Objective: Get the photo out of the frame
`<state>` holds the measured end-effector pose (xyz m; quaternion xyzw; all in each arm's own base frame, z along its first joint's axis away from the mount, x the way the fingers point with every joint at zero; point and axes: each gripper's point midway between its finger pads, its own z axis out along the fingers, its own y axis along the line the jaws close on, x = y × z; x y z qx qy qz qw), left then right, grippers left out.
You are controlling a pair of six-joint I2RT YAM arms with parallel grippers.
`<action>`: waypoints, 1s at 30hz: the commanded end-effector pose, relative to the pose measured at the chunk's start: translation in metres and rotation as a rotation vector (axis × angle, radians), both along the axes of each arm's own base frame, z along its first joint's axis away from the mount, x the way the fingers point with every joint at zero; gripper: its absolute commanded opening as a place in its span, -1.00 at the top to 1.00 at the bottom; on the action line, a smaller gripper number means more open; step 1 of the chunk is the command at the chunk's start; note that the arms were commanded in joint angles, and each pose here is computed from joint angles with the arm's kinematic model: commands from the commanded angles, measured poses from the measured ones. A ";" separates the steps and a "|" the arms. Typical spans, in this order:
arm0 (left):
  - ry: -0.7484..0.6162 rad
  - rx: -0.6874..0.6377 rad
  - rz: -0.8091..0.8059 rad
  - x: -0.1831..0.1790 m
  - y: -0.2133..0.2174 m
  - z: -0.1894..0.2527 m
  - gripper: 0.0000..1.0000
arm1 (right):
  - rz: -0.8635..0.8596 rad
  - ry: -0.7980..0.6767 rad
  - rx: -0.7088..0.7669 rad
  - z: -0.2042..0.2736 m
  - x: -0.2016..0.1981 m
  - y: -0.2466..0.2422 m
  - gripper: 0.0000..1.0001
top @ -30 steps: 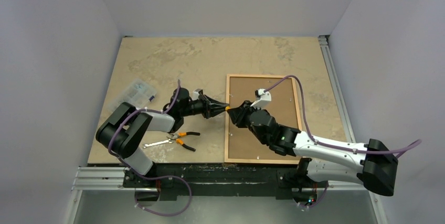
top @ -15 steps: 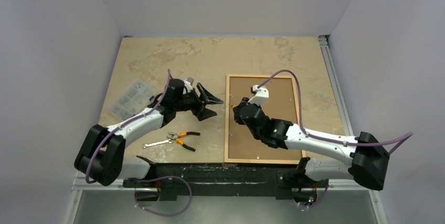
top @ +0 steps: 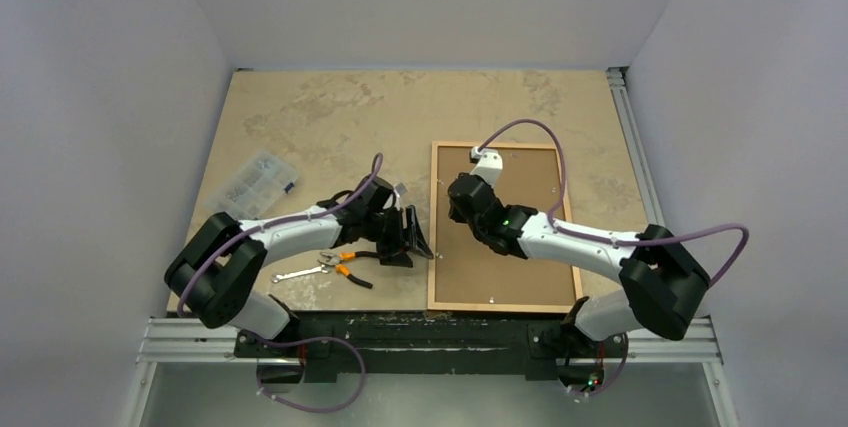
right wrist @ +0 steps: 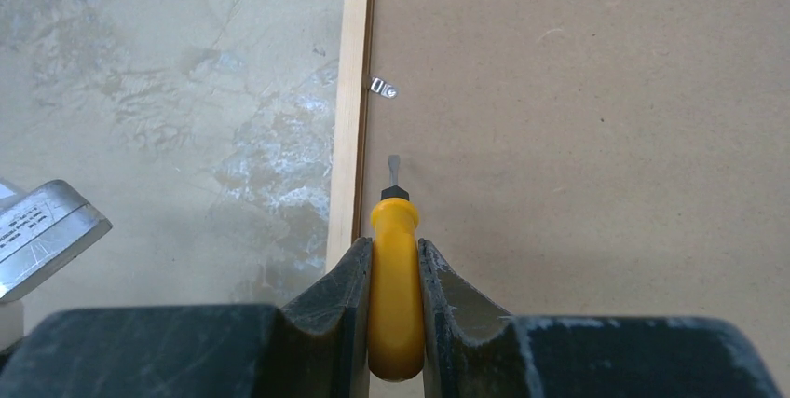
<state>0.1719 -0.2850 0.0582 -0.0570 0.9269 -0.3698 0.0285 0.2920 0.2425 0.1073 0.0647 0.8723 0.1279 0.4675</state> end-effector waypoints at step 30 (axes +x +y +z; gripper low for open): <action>0.015 0.084 -0.079 -0.023 -0.009 -0.040 0.42 | -0.014 -0.066 -0.074 0.005 0.047 0.029 1.00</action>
